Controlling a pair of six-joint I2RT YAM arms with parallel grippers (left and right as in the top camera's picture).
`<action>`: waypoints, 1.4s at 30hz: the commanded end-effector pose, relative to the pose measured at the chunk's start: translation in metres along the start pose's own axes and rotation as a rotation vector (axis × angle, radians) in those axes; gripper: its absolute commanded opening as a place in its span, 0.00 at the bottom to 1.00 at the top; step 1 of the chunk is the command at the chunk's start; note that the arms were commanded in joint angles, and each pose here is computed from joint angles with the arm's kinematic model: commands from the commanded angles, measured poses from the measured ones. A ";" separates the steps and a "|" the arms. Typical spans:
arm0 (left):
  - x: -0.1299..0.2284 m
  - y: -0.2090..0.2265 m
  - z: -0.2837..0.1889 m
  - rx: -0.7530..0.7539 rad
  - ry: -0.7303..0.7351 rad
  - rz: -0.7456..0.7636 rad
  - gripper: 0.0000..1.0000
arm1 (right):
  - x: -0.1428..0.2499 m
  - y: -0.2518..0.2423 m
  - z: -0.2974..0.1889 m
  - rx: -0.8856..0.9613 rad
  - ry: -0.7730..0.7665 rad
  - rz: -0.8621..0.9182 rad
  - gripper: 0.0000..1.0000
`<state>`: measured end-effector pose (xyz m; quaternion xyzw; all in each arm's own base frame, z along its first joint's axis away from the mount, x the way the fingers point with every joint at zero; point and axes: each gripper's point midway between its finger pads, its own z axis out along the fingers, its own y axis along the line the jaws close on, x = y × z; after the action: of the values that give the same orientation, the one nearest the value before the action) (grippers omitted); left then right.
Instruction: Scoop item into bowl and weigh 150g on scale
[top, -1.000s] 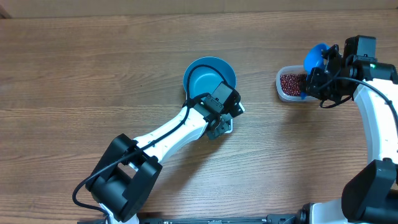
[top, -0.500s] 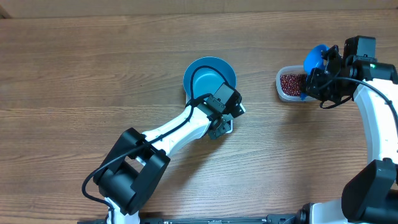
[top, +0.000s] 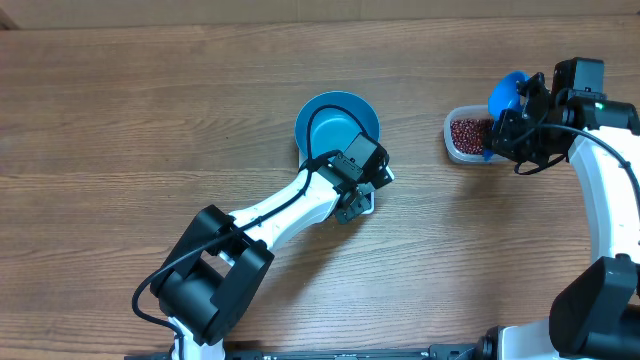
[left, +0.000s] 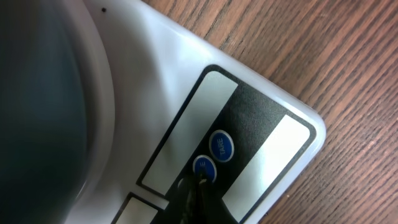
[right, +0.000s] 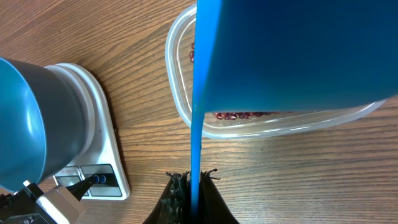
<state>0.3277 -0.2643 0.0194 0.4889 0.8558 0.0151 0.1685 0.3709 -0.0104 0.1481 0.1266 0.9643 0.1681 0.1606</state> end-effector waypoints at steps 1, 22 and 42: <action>0.008 0.006 0.010 -0.012 0.042 -0.016 0.04 | -0.002 0.001 -0.001 0.007 -0.008 -0.002 0.04; 0.012 0.001 0.010 0.052 0.041 -0.039 0.04 | -0.002 0.001 -0.001 0.007 -0.008 -0.003 0.04; 0.015 0.002 0.013 0.048 0.054 -0.041 0.04 | -0.002 0.001 -0.001 0.007 -0.009 -0.003 0.04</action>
<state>0.3269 -0.2569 0.0182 0.4816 0.8629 0.0029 0.1530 0.3710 -0.0104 0.1481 0.1267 0.9643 0.1681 0.1608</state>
